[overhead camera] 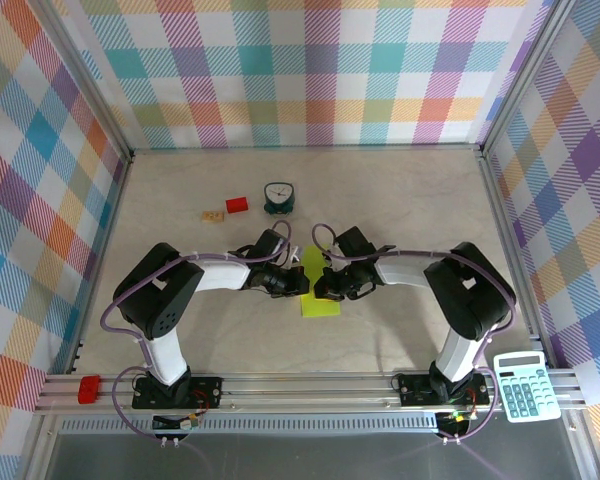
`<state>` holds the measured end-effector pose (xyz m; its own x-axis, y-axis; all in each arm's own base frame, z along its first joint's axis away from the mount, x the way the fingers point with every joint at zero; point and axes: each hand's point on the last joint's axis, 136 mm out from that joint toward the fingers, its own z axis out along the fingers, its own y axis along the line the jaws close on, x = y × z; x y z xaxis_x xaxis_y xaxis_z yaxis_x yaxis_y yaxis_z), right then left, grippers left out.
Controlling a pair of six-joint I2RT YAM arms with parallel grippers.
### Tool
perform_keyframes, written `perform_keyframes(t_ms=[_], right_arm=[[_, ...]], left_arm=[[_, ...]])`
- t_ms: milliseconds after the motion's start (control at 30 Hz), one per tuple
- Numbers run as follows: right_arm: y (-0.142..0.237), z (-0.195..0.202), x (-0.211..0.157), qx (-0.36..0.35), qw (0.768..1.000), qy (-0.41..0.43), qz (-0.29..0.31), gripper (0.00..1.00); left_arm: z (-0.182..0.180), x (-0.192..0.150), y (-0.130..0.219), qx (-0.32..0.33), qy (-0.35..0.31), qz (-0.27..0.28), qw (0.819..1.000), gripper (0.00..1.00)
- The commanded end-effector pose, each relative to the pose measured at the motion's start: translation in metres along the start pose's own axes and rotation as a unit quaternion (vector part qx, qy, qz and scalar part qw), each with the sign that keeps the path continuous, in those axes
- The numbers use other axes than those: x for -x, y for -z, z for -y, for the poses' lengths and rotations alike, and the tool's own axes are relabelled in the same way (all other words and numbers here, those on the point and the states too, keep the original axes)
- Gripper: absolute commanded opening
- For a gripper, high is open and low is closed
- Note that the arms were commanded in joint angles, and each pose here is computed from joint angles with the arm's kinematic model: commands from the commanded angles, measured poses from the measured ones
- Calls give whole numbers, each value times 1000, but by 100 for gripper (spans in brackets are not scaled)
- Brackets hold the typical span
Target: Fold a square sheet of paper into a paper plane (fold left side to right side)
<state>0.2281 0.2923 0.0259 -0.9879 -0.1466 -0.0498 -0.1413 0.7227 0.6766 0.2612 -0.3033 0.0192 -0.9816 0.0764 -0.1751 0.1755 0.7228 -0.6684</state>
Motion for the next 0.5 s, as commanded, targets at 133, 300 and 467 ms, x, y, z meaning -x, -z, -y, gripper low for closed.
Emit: perform_keyframes(t_ms=[133,300,467], right_arm=[[-11,29,-12,-44,999,-17,-22,0],[-13,50,-22,-86,995,-27,-33,0],[-15,60,-25,-106,993,-30,-39,0]], left_arm=[[-3,-10,1,14,14,-11,1000,0],[22,10,11,-21,0,11,1000,0],[28,26,13,-39,-13,24,999,0]])
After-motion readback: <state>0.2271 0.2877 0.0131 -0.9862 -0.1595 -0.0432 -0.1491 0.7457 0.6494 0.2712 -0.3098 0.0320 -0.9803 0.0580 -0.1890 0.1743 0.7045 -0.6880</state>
